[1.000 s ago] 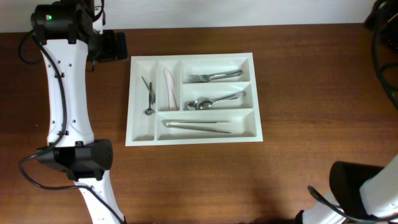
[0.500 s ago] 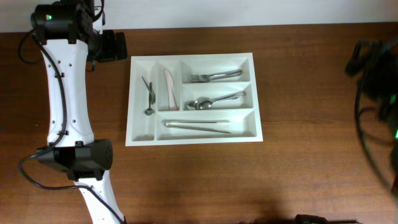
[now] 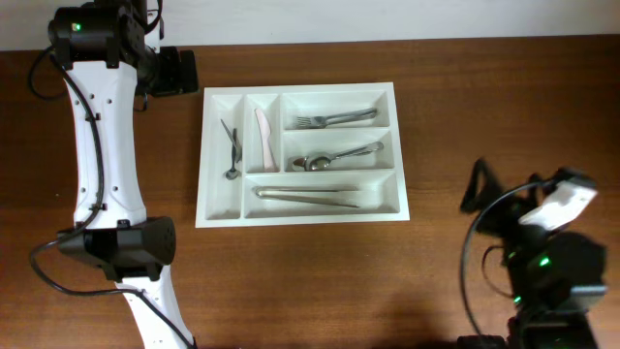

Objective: Pack container

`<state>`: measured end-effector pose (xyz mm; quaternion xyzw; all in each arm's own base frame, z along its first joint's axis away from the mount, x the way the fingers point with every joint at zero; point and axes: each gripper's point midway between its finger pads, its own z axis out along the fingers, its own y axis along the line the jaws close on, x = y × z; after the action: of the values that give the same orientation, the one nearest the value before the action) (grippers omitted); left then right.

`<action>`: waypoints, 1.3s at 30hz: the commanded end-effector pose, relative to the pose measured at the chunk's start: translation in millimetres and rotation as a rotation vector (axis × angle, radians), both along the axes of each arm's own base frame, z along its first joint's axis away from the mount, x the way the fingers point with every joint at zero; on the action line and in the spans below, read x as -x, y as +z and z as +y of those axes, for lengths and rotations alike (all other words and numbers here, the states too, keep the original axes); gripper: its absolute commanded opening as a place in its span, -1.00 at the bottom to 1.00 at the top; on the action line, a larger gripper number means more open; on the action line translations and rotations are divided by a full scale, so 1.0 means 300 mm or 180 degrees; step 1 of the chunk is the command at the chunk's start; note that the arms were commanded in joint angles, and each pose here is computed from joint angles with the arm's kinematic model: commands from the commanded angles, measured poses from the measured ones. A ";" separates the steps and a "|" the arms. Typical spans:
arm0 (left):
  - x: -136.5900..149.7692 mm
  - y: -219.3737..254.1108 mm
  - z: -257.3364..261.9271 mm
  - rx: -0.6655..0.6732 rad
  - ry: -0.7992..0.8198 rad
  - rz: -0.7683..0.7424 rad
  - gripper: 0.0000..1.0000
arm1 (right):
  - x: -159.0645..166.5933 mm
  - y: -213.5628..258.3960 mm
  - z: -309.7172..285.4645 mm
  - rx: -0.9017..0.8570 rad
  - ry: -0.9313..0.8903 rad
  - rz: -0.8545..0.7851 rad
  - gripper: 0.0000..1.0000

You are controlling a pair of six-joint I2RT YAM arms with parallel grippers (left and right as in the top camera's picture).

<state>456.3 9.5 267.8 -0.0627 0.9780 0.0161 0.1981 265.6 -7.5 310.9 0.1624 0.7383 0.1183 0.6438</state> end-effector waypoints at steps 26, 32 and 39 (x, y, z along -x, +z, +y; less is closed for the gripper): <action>0.001 0.015 0.000 -0.0004 0.0017 -0.0042 0.98 | 0.059 -0.533 -0.005 0.0461 -0.0015 -0.0011 0.98; 0.001 0.015 0.000 -0.0004 0.0017 -0.0043 0.99 | 0.059 -0.535 0.046 0.0876 0.0313 -0.0019 0.98; 0.001 0.015 0.000 -0.0004 0.0017 -0.0043 0.99 | 0.059 -0.538 0.053 0.0938 0.0355 -0.0011 0.98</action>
<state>456.4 9.5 267.9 -0.0627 0.9780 0.0161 0.1983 248.1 2.8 153.0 0.0473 0.7529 0.0452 0.6549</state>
